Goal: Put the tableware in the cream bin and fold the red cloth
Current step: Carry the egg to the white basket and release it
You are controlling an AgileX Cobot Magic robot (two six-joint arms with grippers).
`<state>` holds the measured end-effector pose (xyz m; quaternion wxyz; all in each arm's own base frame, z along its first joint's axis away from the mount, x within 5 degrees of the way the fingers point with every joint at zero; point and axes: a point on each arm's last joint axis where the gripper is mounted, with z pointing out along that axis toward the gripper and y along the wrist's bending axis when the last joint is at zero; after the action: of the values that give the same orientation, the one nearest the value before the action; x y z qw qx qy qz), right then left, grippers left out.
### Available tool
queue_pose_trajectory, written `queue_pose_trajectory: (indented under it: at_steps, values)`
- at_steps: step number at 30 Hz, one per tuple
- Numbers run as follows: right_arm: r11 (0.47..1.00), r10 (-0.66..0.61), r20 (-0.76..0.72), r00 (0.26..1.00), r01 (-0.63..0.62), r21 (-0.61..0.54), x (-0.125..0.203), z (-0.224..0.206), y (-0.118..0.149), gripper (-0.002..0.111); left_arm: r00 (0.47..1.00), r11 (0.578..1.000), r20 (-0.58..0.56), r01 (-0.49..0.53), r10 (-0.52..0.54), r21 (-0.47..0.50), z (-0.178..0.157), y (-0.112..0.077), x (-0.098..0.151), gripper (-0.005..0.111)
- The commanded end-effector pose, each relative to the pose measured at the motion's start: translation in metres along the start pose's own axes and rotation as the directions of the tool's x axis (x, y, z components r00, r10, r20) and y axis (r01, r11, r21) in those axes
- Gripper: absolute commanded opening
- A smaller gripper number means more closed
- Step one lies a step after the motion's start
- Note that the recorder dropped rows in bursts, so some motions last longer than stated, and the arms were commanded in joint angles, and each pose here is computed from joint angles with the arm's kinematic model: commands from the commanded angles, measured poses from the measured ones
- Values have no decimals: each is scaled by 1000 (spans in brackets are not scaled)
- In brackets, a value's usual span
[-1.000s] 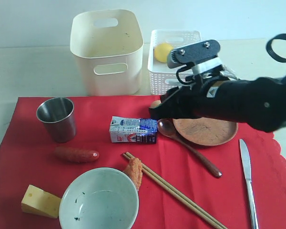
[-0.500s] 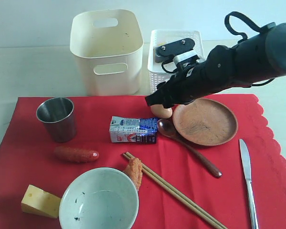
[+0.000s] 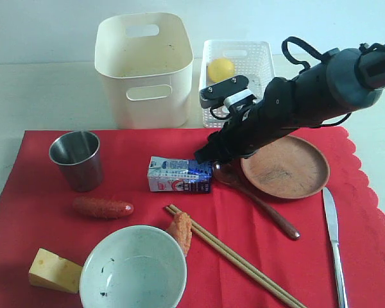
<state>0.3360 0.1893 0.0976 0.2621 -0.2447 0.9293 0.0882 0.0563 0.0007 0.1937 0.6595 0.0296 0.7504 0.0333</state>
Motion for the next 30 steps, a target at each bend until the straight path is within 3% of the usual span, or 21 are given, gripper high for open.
queue_pose_trajectory:
  at_steps: [1, 6, 15, 20, 25, 30]
  values:
    - [999, -38, 1, 999, 38, 0, 0, 1, 1, 32, 1000, 1000, 14, 2, -2, -5, -1, 0, -1, 0]
    - [1000, -16, 10, 1000, 16, -8, -5, -9, 2, 0, 1000, 1000, 14, 2, -2, -5, -1, 0, -1, 0]
    - [1000, -9, 197, 980, 10, -5, -40, -71, 4, 0, 1000, 1000, 14, 2, -2, -5, -1, 0, -1, 0]
    - [998, 21, 371, 928, -44, 54, -67, -100, -20, 0, 1000, 1000, 14, 2, -2, -5, -1, 0, -1, 0]
    - [981, 135, 428, 893, -183, 72, -90, -89, -57, 0, 1000, 1000, 14, 2, -2, -5, -1, 0, -1, 0]
    - [975, 166, 404, 900, -210, 67, -101, -52, -66, 0, 1000, 1000, 14, 2, -2, -5, -1, 0, -1, 0]
